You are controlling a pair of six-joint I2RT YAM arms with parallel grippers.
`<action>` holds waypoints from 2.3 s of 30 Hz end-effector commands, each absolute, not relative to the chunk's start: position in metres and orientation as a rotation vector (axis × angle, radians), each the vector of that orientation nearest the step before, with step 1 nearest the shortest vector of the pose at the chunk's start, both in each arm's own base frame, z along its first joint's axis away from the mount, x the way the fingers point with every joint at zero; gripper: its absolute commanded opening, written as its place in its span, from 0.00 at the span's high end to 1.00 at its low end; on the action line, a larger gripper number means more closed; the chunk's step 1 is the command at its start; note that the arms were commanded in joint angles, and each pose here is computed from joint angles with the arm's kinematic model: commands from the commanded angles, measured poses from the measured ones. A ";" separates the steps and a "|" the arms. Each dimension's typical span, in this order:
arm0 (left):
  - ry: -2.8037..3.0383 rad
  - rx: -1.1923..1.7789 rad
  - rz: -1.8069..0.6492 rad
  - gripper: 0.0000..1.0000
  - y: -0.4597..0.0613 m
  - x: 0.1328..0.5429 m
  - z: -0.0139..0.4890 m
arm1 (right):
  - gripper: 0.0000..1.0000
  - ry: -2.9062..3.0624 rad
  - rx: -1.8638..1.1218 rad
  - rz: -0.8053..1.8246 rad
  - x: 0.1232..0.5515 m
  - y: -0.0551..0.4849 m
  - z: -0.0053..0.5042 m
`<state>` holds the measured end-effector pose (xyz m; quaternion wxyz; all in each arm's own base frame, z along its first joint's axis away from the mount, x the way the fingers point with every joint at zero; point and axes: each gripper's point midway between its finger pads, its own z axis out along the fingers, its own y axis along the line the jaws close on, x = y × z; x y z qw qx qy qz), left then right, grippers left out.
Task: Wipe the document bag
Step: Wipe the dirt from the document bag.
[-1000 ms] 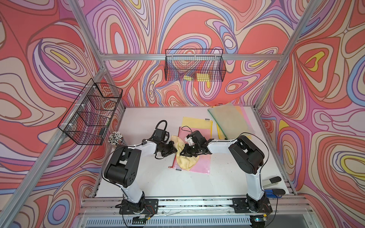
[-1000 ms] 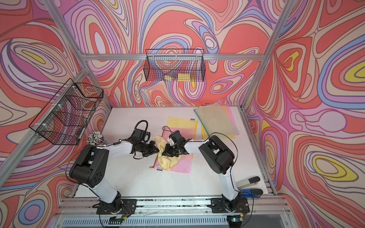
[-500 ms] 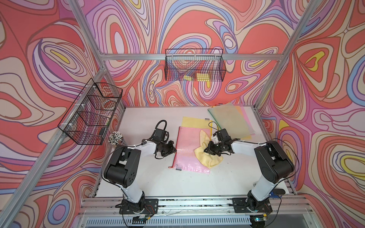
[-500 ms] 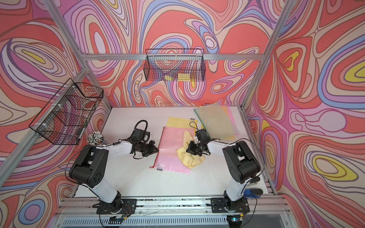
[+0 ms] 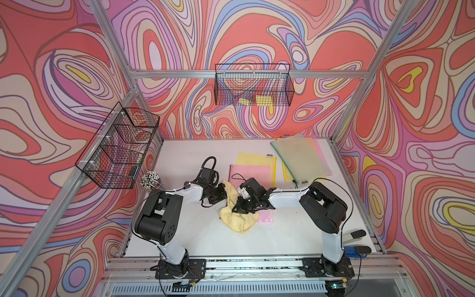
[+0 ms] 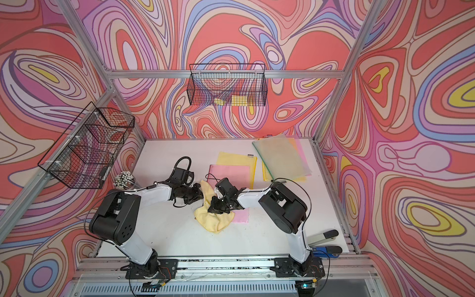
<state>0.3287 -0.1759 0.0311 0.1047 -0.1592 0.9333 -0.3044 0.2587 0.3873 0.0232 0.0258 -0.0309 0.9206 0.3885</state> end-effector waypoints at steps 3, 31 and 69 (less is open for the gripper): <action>2.732 -0.479 -0.854 1.00 -0.169 0.335 0.039 | 1.00 2.951 0.121 1.022 0.245 0.325 -0.008; 2.732 -0.497 -0.942 1.00 -0.169 0.331 0.042 | 1.00 2.718 -0.001 1.115 0.355 0.375 0.045; 2.726 -0.487 -0.948 1.00 -0.170 0.330 0.047 | 1.00 2.679 0.287 1.135 0.456 0.267 0.019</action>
